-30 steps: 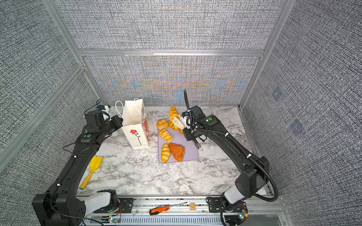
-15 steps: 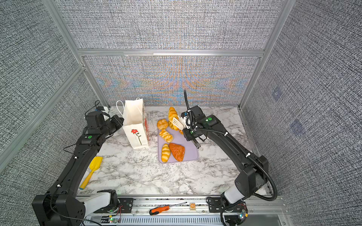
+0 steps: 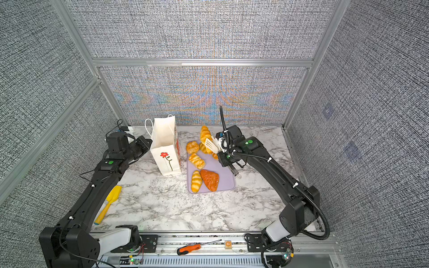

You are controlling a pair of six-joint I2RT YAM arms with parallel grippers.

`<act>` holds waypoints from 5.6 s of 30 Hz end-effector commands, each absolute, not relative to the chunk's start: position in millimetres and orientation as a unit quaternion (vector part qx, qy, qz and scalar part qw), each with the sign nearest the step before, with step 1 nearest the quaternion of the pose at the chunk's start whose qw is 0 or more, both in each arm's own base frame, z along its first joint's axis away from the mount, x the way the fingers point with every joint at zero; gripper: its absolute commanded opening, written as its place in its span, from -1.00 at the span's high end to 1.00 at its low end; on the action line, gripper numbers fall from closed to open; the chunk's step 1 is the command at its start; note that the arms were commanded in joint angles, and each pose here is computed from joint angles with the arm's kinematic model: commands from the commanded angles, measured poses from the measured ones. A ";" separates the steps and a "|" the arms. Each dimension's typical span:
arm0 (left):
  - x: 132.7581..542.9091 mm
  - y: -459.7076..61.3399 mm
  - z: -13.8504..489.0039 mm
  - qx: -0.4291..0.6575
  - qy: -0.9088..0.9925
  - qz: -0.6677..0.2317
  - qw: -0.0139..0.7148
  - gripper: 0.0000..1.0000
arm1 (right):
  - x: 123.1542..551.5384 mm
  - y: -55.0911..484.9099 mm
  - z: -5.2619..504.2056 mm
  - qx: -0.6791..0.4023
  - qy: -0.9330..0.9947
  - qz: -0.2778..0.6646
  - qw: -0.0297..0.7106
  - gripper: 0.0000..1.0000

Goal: Pack bread into a paper bag
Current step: Move the paper bag to the top-left of the table, then place the bread in the paper bag, then rotate the bread on the tray.

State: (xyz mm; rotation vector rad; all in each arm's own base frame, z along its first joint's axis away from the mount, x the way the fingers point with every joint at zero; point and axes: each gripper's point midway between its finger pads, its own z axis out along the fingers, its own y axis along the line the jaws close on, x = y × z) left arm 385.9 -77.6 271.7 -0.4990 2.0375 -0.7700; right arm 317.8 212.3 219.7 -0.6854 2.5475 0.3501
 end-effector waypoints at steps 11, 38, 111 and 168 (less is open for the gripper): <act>382.9 -76.1 293.0 -0.185 0.800 -0.314 0.476 0.13 | 316.4 227.0 240.4 -0.255 0.918 0.155 0.262 0.56; 367.8 -45.8 296.9 -0.129 0.813 -0.226 0.520 -0.66 | 284.6 334.7 353.0 -0.312 0.832 0.288 0.358 0.56; 329.3 -38.1 290.4 -0.071 0.825 -0.168 0.535 -0.98 | 331.3 393.0 333.3 -0.328 0.850 0.231 0.341 -0.16; 270.4 -110.4 263.5 -0.050 0.813 -0.173 0.554 -0.97 | 186.2 212.4 110.9 -0.232 0.968 -0.021 0.093 -0.16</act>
